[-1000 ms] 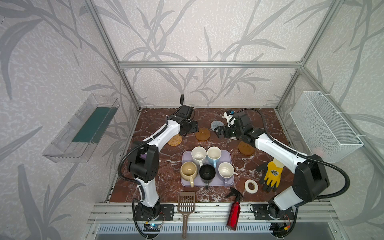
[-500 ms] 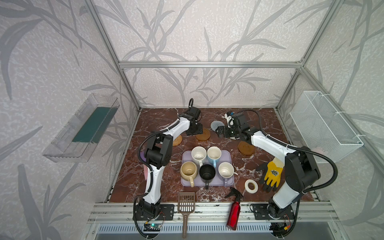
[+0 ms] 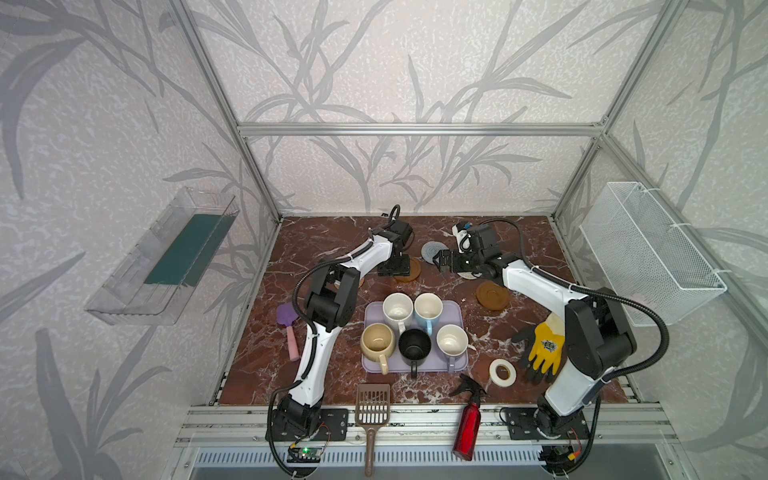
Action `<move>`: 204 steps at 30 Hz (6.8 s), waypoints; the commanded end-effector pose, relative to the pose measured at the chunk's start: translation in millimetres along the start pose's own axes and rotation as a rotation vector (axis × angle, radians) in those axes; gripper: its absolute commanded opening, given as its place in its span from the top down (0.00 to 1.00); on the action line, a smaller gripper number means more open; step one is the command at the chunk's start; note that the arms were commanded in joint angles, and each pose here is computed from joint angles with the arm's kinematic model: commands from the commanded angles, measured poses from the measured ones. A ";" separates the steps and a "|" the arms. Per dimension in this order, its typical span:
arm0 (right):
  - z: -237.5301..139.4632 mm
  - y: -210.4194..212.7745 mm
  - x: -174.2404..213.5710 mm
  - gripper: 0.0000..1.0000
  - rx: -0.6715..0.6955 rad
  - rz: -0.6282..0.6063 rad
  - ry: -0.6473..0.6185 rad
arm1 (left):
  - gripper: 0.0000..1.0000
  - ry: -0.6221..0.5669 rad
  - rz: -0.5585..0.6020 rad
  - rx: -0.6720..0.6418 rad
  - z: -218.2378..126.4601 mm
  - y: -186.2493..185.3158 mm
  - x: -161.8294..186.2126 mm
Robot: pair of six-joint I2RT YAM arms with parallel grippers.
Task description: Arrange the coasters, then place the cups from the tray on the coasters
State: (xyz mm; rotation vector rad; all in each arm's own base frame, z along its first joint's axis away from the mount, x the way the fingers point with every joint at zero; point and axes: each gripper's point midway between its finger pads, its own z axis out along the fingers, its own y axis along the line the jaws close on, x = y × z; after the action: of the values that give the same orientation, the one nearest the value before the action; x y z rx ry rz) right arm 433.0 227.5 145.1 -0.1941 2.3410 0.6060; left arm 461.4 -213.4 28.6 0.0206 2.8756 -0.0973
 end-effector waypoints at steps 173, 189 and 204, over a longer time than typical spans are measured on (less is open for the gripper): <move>77.2 13.6 27.9 0.22 0.231 -0.345 0.422 | 0.01 -0.452 -0.292 0.579 -192.8 0.9 -28.5; -18.3 26.2 -14.8 0.01 0.246 -0.263 0.129 | 0.01 -0.480 -0.172 0.688 -226.2 -36.5 -17.4; -20.3 -86.4 -10.4 0.01 0.299 -0.013 0.107 | 0.01 -0.415 -0.017 0.612 -184.9 -92.6 -18.4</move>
State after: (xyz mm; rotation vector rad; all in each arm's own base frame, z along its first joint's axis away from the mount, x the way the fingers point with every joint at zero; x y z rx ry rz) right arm 445.3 139.3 141.4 -0.1331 2.4792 0.1976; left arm 422.3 -289.0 226.9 0.0421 2.3038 -0.9422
